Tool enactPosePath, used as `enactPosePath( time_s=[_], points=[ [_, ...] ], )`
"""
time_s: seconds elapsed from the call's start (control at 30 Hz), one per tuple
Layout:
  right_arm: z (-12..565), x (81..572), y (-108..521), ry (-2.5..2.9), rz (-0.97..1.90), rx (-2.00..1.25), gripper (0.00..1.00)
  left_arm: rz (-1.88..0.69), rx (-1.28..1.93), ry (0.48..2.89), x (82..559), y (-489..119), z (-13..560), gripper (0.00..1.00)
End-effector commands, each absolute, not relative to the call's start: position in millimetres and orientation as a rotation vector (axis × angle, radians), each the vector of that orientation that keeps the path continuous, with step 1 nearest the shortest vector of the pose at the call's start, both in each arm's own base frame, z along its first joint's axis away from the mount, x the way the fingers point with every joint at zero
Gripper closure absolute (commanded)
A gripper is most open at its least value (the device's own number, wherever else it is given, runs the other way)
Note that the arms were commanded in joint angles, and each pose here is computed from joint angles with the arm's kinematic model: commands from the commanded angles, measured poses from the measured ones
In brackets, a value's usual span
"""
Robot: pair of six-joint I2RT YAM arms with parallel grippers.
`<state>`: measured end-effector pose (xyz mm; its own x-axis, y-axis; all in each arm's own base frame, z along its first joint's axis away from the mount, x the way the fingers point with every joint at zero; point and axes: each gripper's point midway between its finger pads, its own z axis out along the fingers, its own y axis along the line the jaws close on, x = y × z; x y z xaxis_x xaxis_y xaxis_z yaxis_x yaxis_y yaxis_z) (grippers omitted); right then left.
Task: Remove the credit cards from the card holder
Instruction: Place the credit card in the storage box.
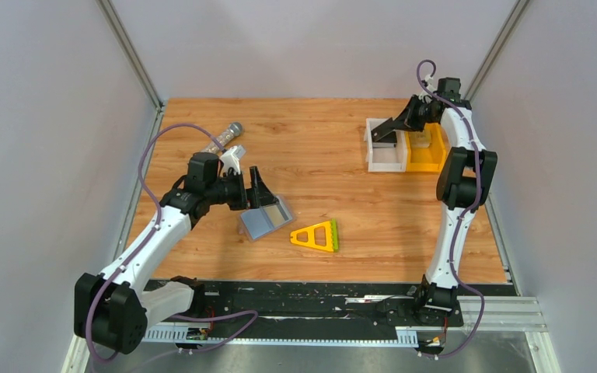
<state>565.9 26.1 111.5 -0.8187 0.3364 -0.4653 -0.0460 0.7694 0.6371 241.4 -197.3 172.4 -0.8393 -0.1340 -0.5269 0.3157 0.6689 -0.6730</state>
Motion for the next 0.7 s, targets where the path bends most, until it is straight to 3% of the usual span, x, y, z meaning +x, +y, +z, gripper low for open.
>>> enactPosePath(
  time_s=[0.0,0.67],
  points=[
    [138.0,580.9,23.8,2.289,0.871,0.199,1.0,-1.092,0.162,2.275,251.3,-201.1,188.2,0.0],
    [128.2,581.5,20.0,2.285,0.856,0.276,0.92,-1.105,0.15,2.281,254.6,-203.3,189.0,0.0]
  ],
)
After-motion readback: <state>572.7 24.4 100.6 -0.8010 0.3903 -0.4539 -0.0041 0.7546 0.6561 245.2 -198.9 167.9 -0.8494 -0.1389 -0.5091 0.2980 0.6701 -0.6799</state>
